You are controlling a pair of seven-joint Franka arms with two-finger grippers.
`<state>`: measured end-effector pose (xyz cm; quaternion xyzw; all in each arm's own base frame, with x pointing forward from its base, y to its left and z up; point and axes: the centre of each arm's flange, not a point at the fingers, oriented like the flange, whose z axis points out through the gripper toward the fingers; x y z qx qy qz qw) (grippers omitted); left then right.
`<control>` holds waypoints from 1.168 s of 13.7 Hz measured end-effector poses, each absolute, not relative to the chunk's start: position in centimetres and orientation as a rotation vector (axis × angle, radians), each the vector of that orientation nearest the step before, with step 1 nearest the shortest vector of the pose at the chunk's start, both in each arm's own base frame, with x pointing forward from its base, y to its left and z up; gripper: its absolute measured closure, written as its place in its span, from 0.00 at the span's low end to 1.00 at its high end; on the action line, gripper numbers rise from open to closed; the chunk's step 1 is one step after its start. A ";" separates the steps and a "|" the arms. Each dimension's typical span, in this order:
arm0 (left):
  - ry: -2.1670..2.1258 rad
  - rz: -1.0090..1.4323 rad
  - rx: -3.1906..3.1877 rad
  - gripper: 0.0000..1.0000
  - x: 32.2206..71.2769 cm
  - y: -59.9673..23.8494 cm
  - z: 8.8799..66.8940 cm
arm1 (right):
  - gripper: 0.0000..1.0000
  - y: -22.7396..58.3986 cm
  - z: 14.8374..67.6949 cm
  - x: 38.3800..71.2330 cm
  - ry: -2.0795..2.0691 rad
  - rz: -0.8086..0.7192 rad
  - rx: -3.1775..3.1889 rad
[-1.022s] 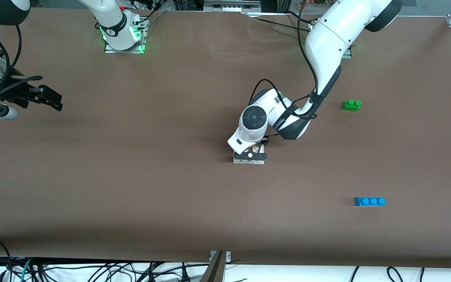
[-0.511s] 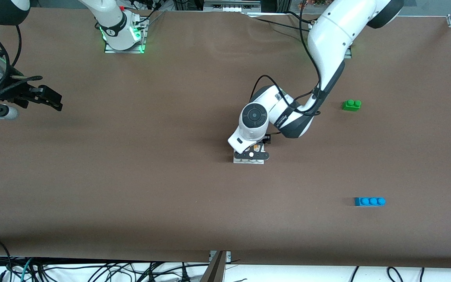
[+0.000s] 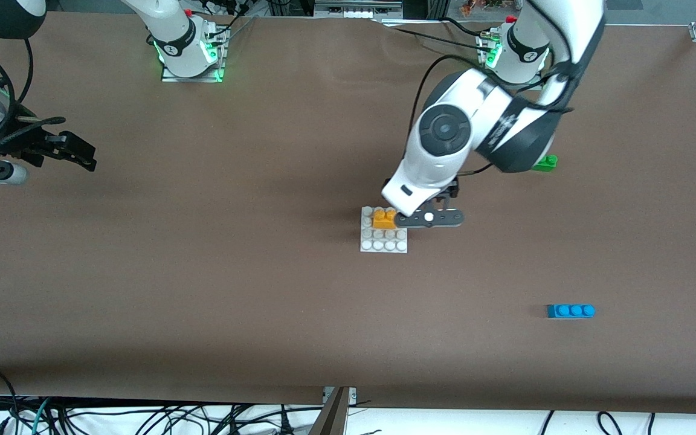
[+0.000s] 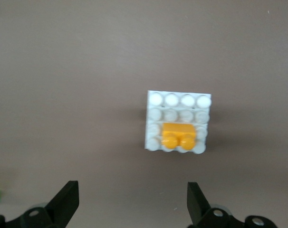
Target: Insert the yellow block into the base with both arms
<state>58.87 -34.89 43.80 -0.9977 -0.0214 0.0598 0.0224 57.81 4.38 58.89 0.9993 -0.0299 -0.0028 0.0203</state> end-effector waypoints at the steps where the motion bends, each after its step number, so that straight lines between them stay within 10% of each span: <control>1: -0.057 0.191 -3.083 0.00 59.5 -32.7 45.7 | 0.00 4.4 58.9 57.8 -0.093 -0.009 3.100; 9: 0.051 0.105 -3.087 0.00 61.3 -11.8 58.5 | 0.00 4.4 58.9 57.8 -0.093 -0.009 3.100; 16: 0.082 -0.015 -3.091 0.00 57.4 -7.3 55.7 | 0.00 4.4 58.9 57.8 -0.093 -0.009 3.100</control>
